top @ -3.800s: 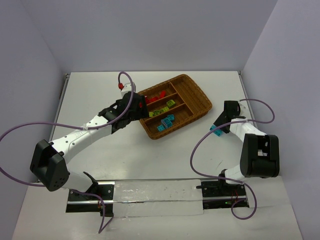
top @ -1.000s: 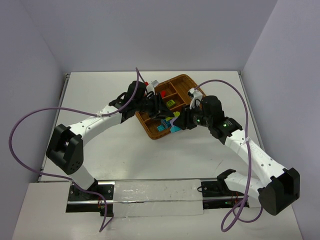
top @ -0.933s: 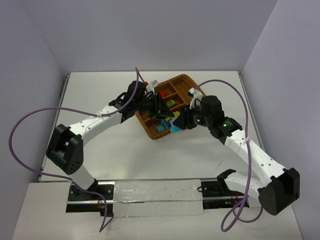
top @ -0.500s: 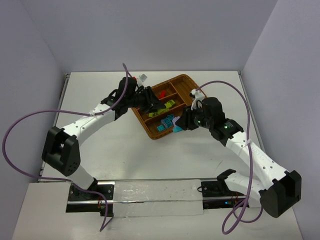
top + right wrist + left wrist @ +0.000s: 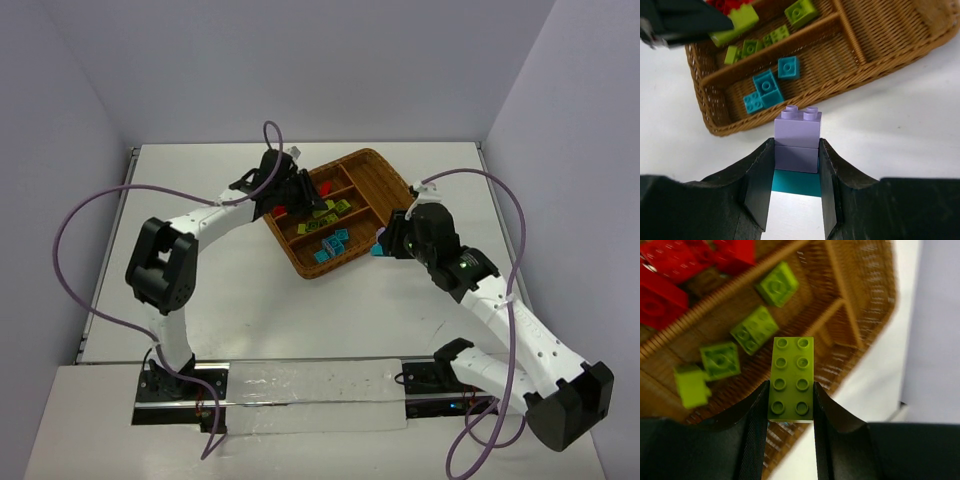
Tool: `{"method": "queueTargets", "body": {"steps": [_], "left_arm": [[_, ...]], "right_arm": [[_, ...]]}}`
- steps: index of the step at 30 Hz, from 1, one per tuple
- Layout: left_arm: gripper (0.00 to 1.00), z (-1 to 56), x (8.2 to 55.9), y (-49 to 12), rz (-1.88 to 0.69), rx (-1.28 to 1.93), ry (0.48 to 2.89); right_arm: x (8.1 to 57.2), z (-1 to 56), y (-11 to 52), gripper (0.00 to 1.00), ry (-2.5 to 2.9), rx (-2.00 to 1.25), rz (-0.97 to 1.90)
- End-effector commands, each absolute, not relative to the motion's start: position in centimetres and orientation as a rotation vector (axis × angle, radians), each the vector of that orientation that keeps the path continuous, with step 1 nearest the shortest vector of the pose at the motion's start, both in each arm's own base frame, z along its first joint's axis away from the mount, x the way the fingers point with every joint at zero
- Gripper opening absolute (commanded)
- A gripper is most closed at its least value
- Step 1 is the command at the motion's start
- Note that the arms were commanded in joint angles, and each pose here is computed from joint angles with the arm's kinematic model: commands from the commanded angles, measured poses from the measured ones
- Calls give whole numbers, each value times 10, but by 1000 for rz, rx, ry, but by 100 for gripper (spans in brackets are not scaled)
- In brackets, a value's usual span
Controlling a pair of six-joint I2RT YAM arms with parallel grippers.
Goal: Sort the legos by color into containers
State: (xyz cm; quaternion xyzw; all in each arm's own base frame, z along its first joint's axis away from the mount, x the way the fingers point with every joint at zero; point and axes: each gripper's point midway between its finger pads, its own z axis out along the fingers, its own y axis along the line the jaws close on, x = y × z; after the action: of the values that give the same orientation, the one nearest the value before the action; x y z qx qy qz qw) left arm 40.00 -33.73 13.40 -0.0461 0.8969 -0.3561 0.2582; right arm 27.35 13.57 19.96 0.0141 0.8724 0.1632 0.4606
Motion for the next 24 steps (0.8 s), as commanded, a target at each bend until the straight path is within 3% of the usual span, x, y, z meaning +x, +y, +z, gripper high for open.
{"method": "queueTargets", "body": {"steps": [1,3,7,9,13,16,18,20,22,24], "left_arm": [[0,131,426,-332,-829,-69,2383],[9,119,433,-330,-774,-75,2398],[66,109,436,-326,-705,-70,2431],[87,114,434,-326,-699,-58,2424],[91,150,422,-331,-705,-6,2364],[85,184,409,-329,-701,-13,2313],[75,198,389,-332,-794,-8,2285],[73,208,370,-340,-912,20,2248],[74,220,338,-352,-1125,91,2190],[84,236,320,-356,-1258,113,2118]], "right_arm": [[279,213,120,0,2074,148,356],[279,212,120,0,2080,143,353],[279,207,121,0,2094,142,355],[280,208,123,0,2094,139,362],[283,210,125,0,2100,156,369],[289,209,123,0,2108,202,355],[295,209,122,0,2124,251,345],[298,208,123,0,2137,284,347],[303,209,127,0,2147,320,370],[306,209,133,0,2155,327,403]]}}
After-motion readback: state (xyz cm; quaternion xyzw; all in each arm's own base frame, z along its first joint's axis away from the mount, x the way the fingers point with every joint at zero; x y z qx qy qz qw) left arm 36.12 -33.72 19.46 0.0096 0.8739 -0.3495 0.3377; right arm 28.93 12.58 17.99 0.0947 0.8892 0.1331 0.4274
